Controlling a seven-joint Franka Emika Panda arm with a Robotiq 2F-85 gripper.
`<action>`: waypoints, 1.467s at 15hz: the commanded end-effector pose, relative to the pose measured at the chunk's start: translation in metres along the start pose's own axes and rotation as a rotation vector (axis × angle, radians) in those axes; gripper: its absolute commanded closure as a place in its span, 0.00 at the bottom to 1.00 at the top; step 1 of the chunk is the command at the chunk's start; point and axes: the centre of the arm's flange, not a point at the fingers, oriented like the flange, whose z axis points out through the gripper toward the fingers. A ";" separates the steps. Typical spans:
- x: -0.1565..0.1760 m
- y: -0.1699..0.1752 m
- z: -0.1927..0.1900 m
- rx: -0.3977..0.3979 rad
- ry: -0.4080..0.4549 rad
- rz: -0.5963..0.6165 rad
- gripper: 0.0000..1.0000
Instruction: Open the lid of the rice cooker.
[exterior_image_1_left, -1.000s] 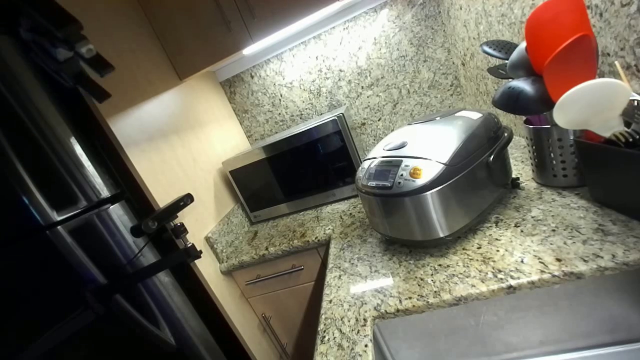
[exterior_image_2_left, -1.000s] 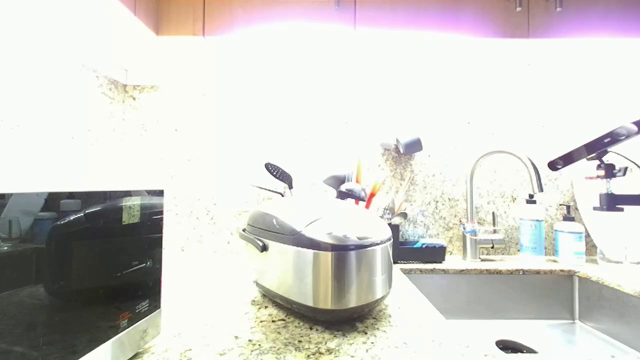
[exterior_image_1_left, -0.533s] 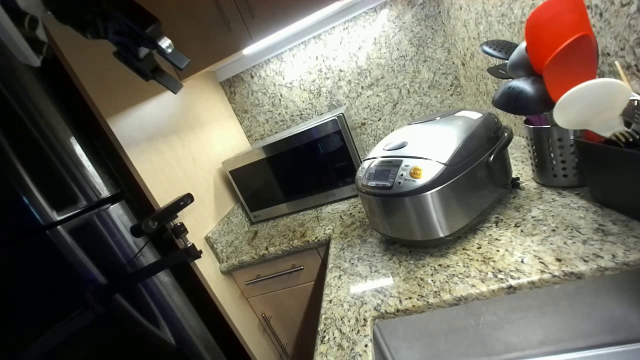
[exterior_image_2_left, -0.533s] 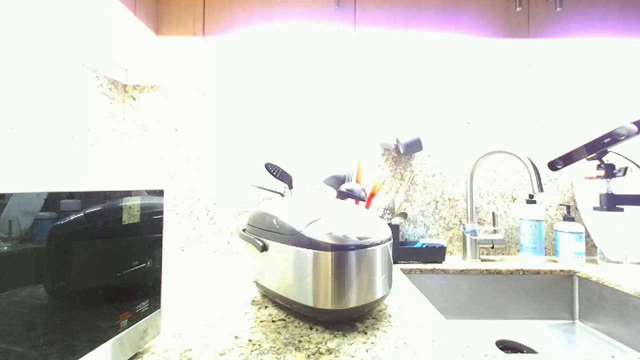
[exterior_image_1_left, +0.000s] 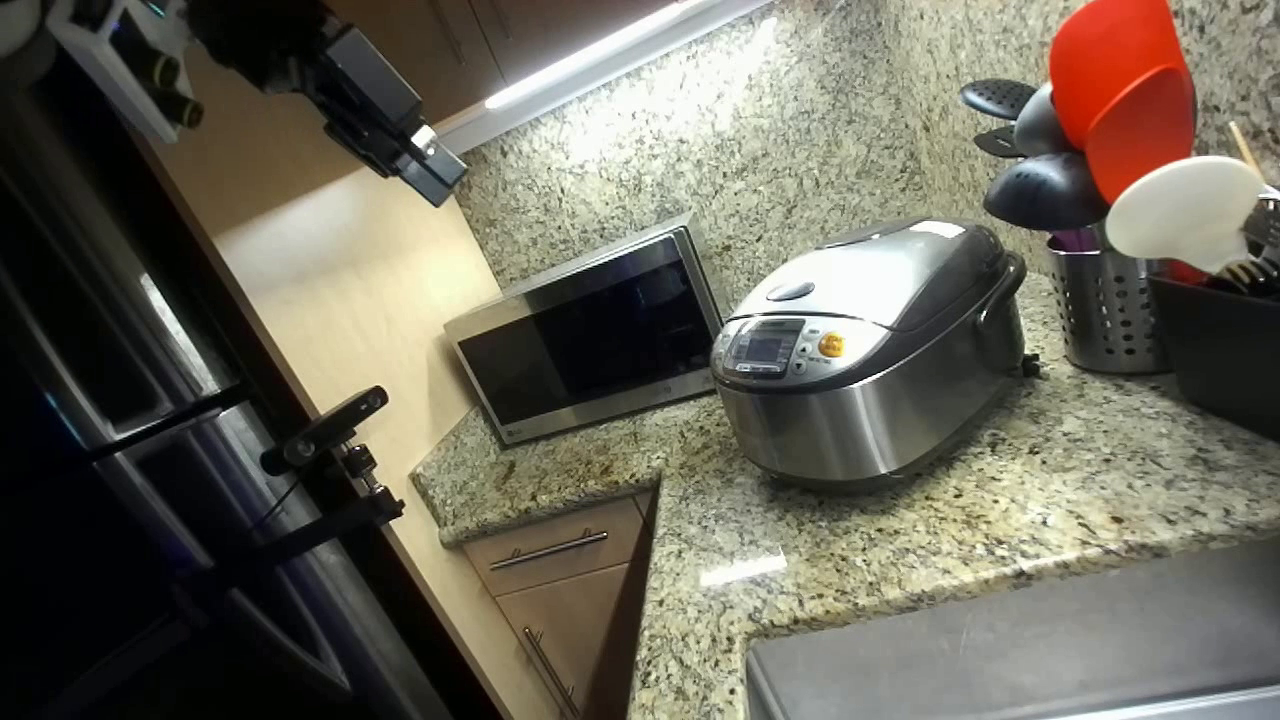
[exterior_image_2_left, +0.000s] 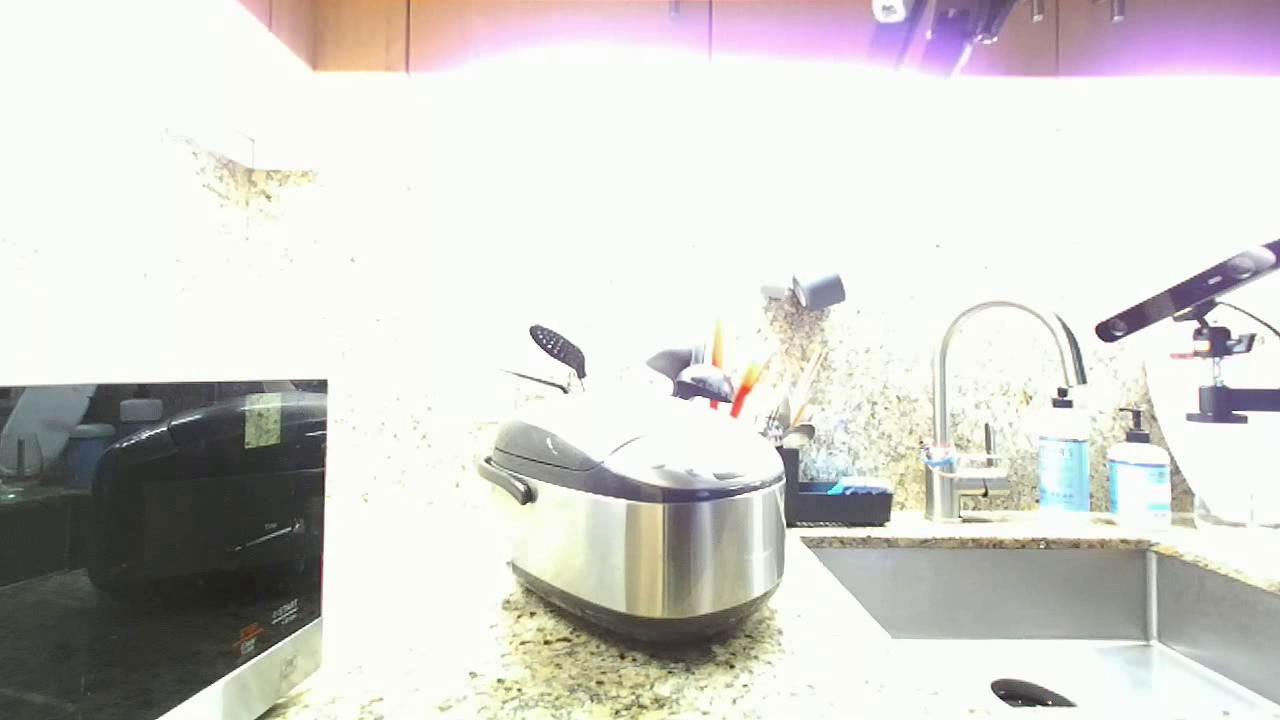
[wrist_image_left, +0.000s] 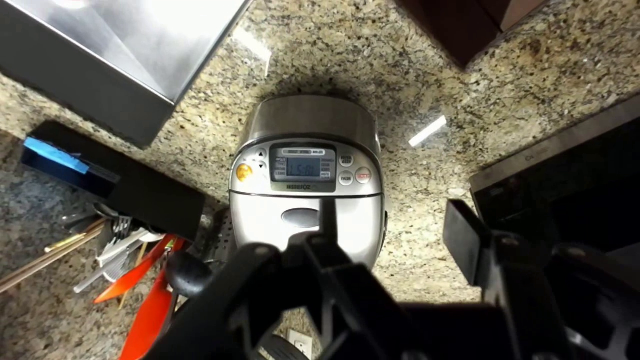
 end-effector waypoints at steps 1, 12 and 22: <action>0.001 0.001 0.001 0.017 -0.009 0.014 0.73; 0.007 0.002 0.003 0.011 -0.014 0.028 0.93; 0.087 0.040 0.039 -0.049 -0.021 0.167 1.00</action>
